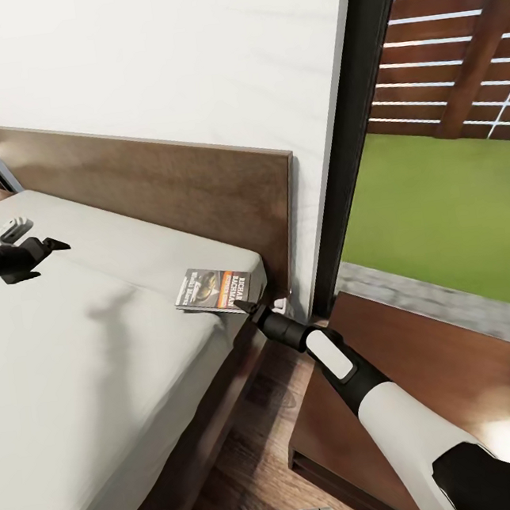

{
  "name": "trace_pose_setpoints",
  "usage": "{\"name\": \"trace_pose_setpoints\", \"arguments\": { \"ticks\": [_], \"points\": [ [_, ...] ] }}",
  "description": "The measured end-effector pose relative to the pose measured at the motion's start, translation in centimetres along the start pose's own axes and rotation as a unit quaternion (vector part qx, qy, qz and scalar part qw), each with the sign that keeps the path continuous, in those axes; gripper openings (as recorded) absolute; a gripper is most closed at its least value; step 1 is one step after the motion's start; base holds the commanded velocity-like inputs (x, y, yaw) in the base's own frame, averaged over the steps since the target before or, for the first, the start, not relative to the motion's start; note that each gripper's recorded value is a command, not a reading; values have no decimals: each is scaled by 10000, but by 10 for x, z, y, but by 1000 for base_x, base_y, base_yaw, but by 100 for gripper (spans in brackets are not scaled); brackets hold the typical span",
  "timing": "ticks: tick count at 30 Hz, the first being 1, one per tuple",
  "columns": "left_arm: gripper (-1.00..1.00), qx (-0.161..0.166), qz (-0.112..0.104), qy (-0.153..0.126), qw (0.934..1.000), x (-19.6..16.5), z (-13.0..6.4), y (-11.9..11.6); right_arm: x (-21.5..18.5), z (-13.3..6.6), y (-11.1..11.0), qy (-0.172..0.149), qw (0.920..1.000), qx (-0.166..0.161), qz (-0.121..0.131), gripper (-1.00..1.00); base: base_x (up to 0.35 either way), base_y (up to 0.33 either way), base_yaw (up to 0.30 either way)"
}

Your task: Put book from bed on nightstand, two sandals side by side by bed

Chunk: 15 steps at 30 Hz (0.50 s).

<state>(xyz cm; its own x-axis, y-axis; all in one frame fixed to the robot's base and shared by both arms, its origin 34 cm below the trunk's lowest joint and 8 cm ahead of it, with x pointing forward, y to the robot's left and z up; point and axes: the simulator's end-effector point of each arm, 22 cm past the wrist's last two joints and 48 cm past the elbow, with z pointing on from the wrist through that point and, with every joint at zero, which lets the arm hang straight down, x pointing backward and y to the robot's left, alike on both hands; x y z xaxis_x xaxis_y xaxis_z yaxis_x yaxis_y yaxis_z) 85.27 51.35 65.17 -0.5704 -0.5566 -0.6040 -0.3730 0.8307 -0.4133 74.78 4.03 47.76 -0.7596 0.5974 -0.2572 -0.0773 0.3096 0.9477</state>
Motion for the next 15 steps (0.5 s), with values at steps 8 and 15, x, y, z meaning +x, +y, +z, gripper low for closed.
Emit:
{"name": "trace_pose_setpoints", "arguments": {
  "ticks": [8, 15],
  "points": [
    [100, -2, -2, 3, 10000, 0, 0, 0, 1, 0, 0, 11, 10000, -5, -12, 100, 0, 0, 0],
    [100, -1, -5, 2, 10000, 0, 0, 0, 1, 0, 1, 6, 10000, -16, -19, -100, 0, 0, 0]
  ]
}}
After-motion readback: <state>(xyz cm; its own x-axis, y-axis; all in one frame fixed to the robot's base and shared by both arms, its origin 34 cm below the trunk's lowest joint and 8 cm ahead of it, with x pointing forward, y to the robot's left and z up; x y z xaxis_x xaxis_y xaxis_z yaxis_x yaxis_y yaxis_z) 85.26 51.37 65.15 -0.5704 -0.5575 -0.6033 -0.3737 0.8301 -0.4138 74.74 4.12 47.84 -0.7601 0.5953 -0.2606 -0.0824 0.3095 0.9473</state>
